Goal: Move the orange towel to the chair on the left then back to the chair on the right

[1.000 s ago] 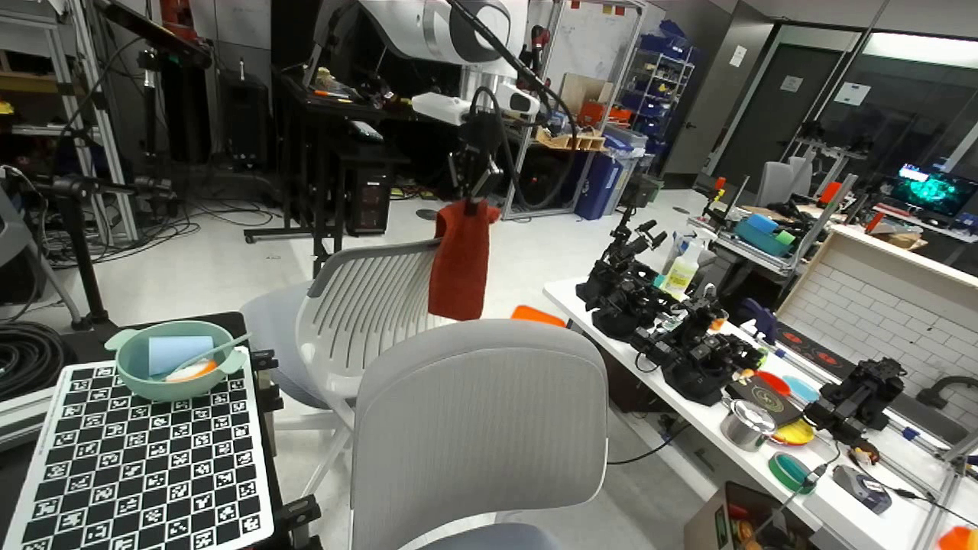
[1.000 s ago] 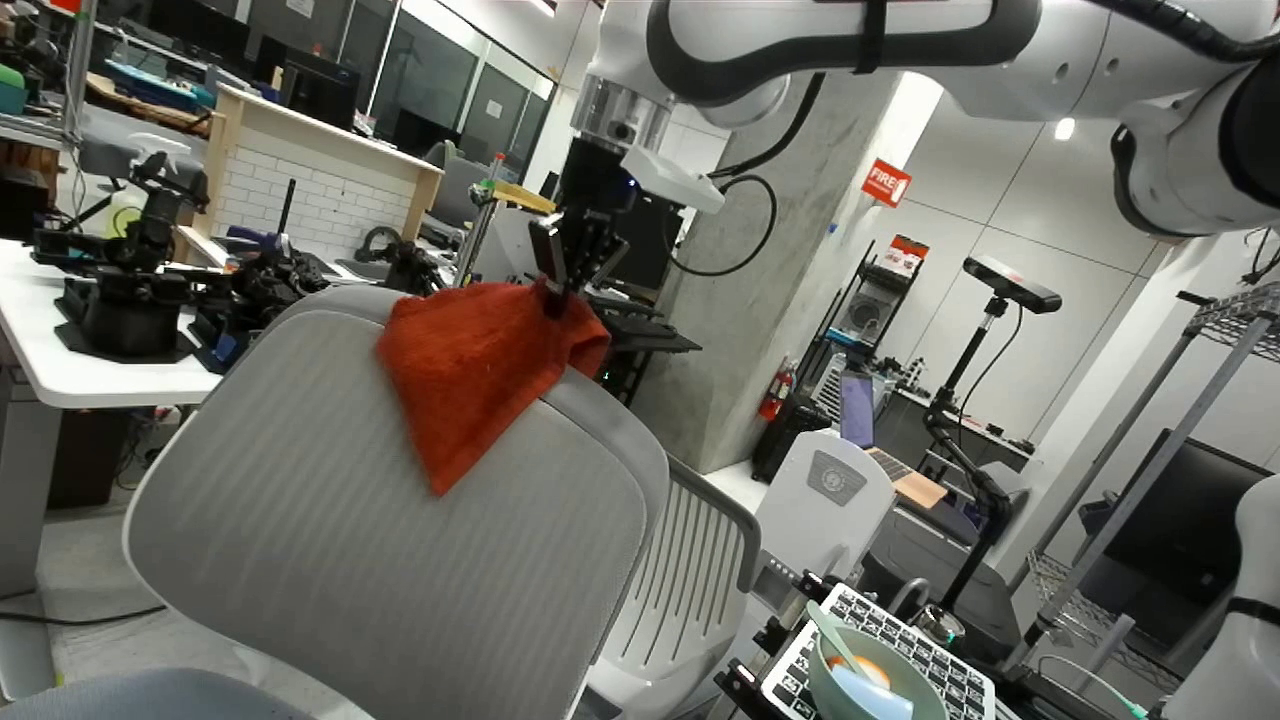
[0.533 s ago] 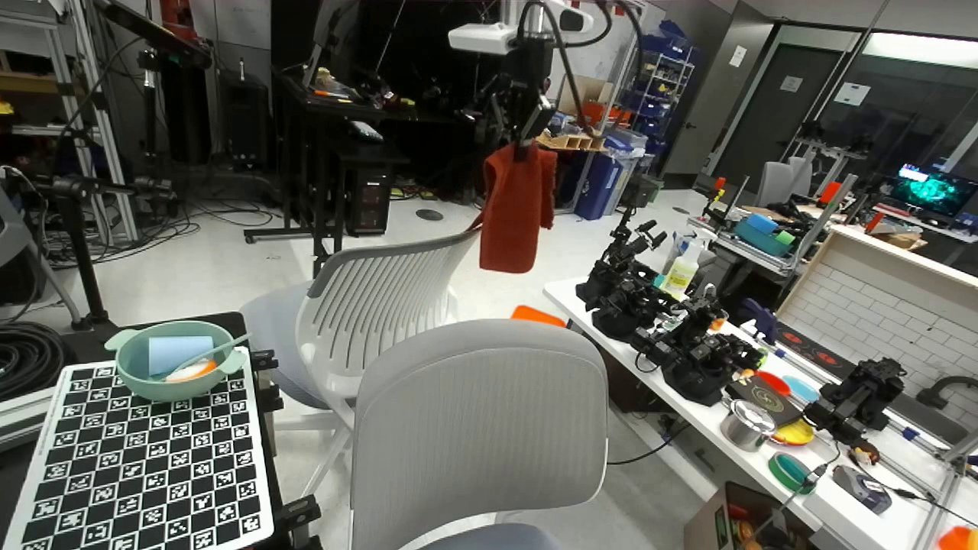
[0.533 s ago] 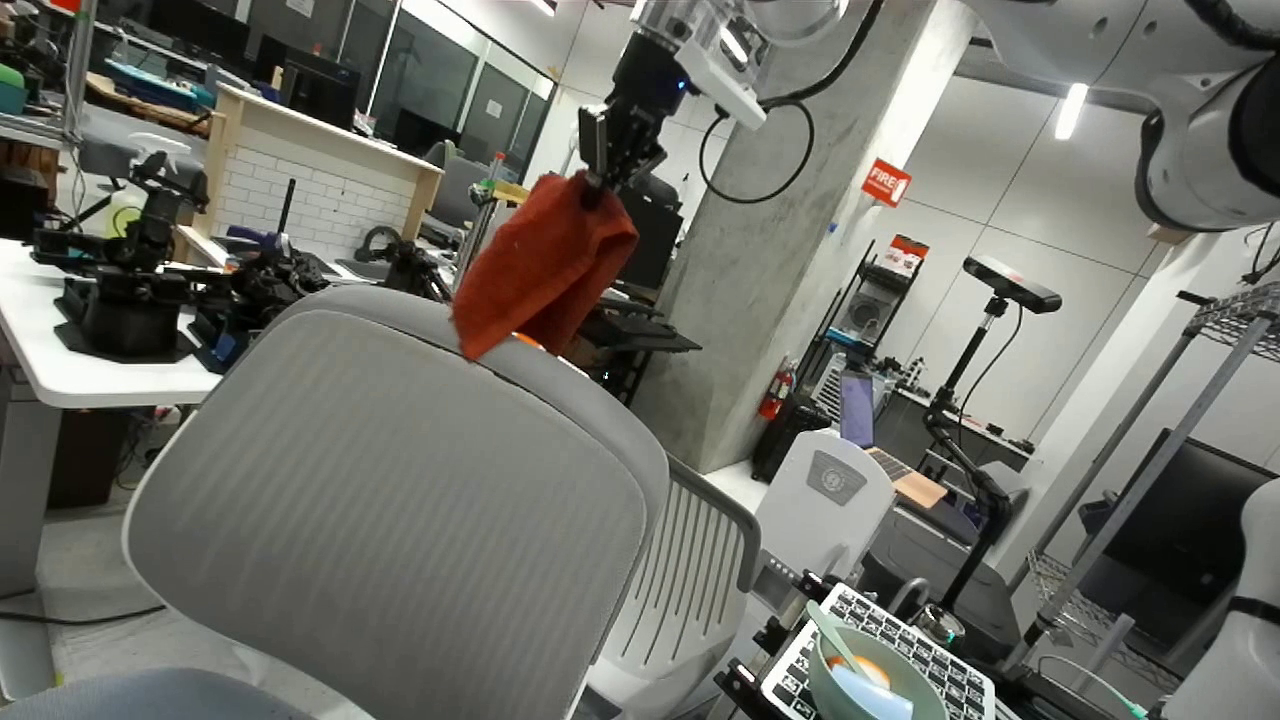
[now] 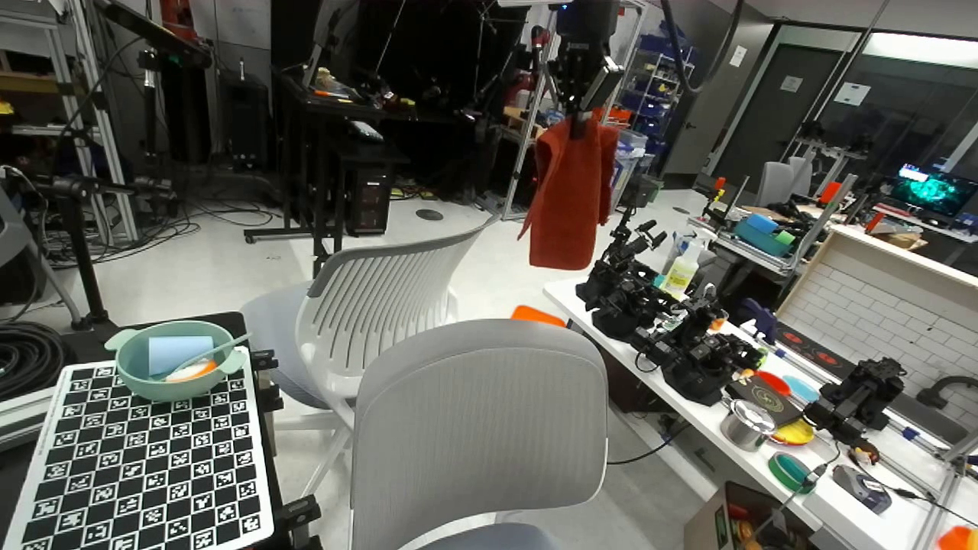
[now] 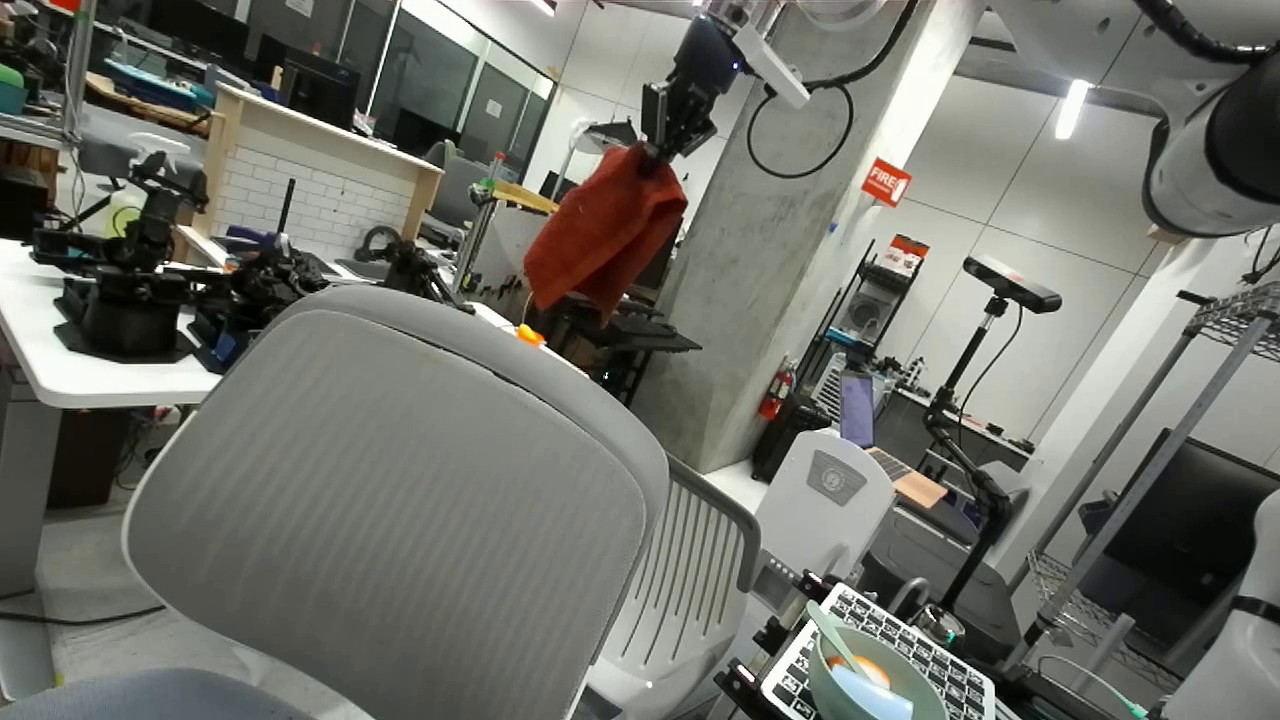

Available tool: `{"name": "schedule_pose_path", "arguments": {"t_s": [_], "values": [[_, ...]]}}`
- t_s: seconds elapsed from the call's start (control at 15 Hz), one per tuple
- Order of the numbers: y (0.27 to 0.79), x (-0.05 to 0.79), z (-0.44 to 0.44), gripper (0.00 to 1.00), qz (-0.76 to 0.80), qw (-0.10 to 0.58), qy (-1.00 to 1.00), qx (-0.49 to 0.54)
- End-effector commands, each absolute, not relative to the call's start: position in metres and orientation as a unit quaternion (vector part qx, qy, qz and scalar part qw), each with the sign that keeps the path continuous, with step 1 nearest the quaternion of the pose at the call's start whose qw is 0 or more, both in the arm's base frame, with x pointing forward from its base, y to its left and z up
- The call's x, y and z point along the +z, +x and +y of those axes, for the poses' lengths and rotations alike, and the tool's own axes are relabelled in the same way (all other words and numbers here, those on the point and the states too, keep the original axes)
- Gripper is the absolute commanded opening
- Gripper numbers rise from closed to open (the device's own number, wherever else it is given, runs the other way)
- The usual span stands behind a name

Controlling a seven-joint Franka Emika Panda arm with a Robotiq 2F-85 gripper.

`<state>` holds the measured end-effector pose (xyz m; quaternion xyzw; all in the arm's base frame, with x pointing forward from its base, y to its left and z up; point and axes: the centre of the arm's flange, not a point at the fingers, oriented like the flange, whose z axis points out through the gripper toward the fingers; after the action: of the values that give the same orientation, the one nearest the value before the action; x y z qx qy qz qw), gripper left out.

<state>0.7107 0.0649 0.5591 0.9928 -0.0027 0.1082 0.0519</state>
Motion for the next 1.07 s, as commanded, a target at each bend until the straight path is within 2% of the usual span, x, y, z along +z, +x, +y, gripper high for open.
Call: {"name": "schedule_pose_path", "arguments": {"t_s": [0.0,0.4,1.0], "values": [[0.719,0.551,0.058,0.03,0.003,0.054,0.994,0.090],[0.718,0.517,0.064,0.03,0.007,0.066,0.996,0.067],[0.655,0.474,0.061,0.03,0.014,0.114,0.993,0.037]]}}
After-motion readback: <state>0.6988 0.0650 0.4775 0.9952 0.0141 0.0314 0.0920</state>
